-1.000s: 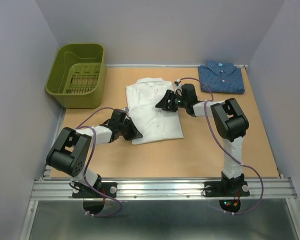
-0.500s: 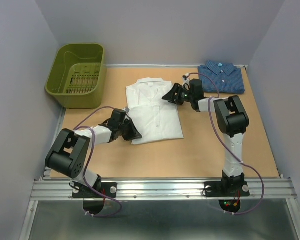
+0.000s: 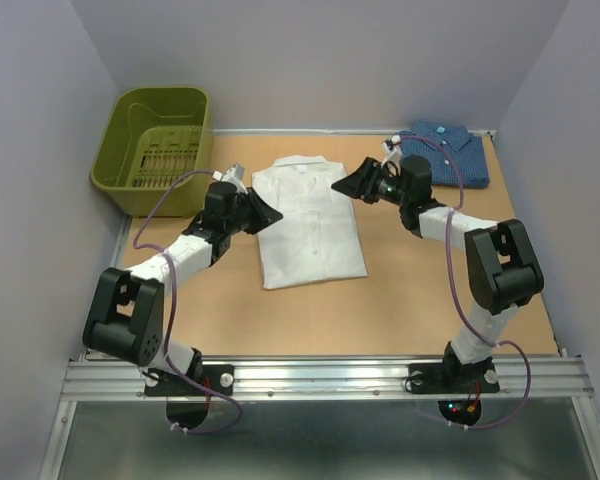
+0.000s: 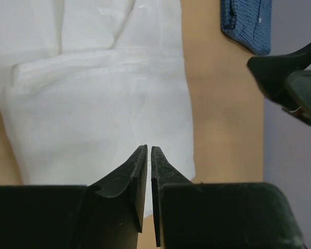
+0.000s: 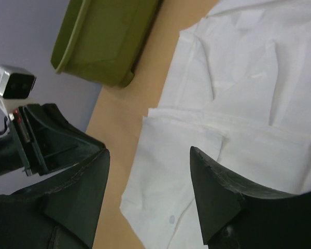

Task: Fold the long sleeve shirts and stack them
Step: Fold the shirt

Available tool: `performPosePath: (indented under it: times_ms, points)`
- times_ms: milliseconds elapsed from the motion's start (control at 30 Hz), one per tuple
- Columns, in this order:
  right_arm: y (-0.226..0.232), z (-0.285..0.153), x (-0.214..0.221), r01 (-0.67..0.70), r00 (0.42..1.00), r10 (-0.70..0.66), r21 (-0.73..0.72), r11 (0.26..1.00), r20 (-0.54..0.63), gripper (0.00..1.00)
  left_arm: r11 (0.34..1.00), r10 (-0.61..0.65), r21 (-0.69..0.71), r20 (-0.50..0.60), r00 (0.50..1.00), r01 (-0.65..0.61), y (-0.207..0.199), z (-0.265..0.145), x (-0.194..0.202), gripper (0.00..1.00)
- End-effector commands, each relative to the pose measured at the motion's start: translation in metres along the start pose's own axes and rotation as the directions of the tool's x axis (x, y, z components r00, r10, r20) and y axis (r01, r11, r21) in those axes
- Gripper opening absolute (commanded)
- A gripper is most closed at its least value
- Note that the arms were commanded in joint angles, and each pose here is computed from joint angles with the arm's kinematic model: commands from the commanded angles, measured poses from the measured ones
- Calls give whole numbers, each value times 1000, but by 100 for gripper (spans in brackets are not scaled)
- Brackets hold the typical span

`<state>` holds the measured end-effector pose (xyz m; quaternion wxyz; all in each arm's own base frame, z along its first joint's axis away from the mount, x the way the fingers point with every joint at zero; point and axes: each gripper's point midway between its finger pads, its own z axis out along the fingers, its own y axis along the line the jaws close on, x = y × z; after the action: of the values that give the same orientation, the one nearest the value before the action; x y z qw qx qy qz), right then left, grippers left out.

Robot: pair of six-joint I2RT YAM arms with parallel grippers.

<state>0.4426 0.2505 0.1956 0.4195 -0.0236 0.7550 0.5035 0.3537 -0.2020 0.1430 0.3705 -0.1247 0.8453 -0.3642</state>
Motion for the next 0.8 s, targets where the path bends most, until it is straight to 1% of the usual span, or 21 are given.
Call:
performPosePath:
  times_ms: [0, 33, 67, 100, 133, 167, 233, 333, 467, 633, 700, 733, 767]
  points:
    - [3, -2, 46, -63, 996, 61, -36, 997, -60, 68, 983, -29, 179, -42, 999, 36, -33, 29, -3, 18]
    - [-3, -2, 61, -84, 993, 82, -26, 996, -84, 68, 978, -25, 205, -43, 999, 33, -37, 35, -4, 17]
    - [-2, -1, 72, -91, 991, 87, -33, 995, -104, 68, 979, -28, 199, -63, 998, 40, -32, 46, 1, 16]
    - [-1, 0, 78, -94, 990, 88, -49, 994, -111, 68, 978, -20, 206, -54, 998, 31, -31, 51, -1, 14]
    - [-2, 0, 86, -103, 987, 96, -55, 993, -126, 68, 980, -19, 196, -48, 999, 28, -27, 56, -1, 14]
    - [-13, -2, 105, -142, 978, 135, -33, 989, -157, 68, 984, -18, 178, -45, 999, 26, -20, 63, -1, 13]
    - [-19, -4, 116, -150, 977, 142, -43, 988, -160, 68, 988, -25, 150, -14, 1000, 27, -9, 70, -6, 11]
    - [-42, -11, 141, -169, 968, 171, 22, 985, -182, 68, 990, -65, 123, 20, 998, 62, 11, 79, -12, 10]
    - [-70, -24, 173, -193, 951, 210, 94, 977, -227, 67, 993, -110, 49, 26, 994, 109, 49, 90, -6, 9]
    - [-89, -42, 191, -215, 939, 248, 157, 964, -239, 67, 990, -134, -25, 36, 990, 135, 79, 97, -3, 9]
    - [-92, -47, 191, -213, 940, 248, 164, 963, -234, 67, 988, -146, -47, 29, 989, 148, 88, 102, 1, 8]
    - [-91, -48, 191, -212, 940, 247, 164, 963, -234, 67, 987, -149, -57, 28, 988, 150, 91, 103, 3, 4]
    - [-90, -50, 188, -212, 942, 246, 162, 964, -227, 67, 986, -152, -67, 27, 988, 154, 94, 105, 4, 3]
